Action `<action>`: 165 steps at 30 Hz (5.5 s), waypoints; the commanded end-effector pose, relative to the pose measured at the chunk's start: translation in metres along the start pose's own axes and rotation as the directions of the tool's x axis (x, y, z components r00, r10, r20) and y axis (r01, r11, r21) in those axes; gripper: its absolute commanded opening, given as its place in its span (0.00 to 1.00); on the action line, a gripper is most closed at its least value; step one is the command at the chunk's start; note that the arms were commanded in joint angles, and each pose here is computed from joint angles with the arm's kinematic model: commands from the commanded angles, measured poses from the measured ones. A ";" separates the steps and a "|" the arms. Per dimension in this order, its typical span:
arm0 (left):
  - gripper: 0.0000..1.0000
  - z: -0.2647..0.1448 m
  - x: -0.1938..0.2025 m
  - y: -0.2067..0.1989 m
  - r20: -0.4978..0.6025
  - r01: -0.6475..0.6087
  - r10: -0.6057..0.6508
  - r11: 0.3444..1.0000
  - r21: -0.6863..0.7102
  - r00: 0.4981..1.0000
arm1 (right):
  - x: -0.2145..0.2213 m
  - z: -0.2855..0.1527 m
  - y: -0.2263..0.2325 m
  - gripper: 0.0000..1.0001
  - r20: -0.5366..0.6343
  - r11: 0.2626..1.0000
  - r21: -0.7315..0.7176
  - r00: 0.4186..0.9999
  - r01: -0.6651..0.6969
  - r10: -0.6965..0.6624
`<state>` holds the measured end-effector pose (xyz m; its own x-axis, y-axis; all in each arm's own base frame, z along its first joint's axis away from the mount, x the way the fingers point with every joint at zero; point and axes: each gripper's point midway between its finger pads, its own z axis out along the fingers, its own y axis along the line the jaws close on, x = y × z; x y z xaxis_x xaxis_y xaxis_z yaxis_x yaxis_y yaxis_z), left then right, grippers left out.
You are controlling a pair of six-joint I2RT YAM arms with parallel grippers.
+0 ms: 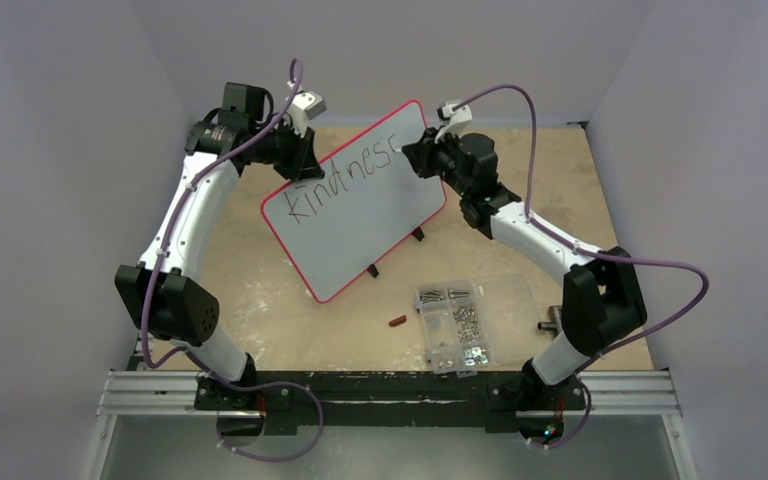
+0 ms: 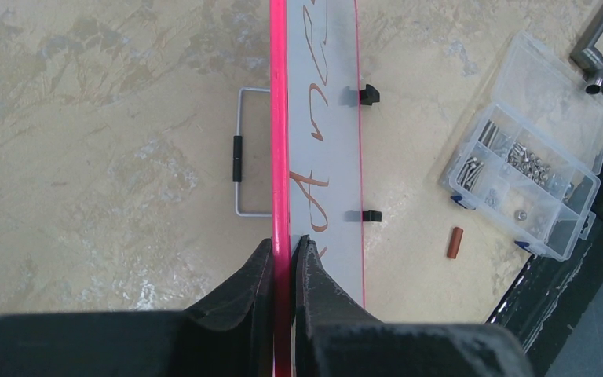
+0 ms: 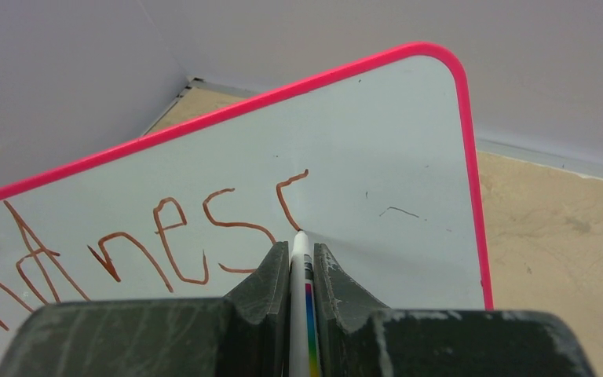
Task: Write a sentence on the whiteboard
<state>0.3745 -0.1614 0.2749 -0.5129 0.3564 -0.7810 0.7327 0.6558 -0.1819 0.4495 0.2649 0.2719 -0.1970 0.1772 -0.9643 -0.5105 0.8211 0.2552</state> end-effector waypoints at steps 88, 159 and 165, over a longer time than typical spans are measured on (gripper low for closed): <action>0.00 -0.007 0.001 0.011 0.013 0.009 -0.007 0.993 -0.116 1.000 | 0.037 -0.101 0.176 0.00 0.027 0.884 -0.444 0.988 0.146 -0.150; 0.00 0.015 0.023 0.031 -0.059 0.109 -0.117 0.986 -0.125 0.991 | 0.108 -0.044 0.197 0.00 0.002 0.933 -0.319 0.984 0.168 -0.176; 0.00 0.014 0.022 0.031 -0.057 0.107 -0.115 0.986 -0.128 0.992 | 0.112 -0.055 0.195 0.00 -0.011 0.934 -0.330 0.989 0.137 -0.149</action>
<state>0.3935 -0.1570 0.2632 -0.5850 0.2486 -0.7720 0.6459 0.7185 -0.2581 0.2672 0.4314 0.2019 -0.1472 -0.0011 -0.9891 -0.8312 0.5422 0.1231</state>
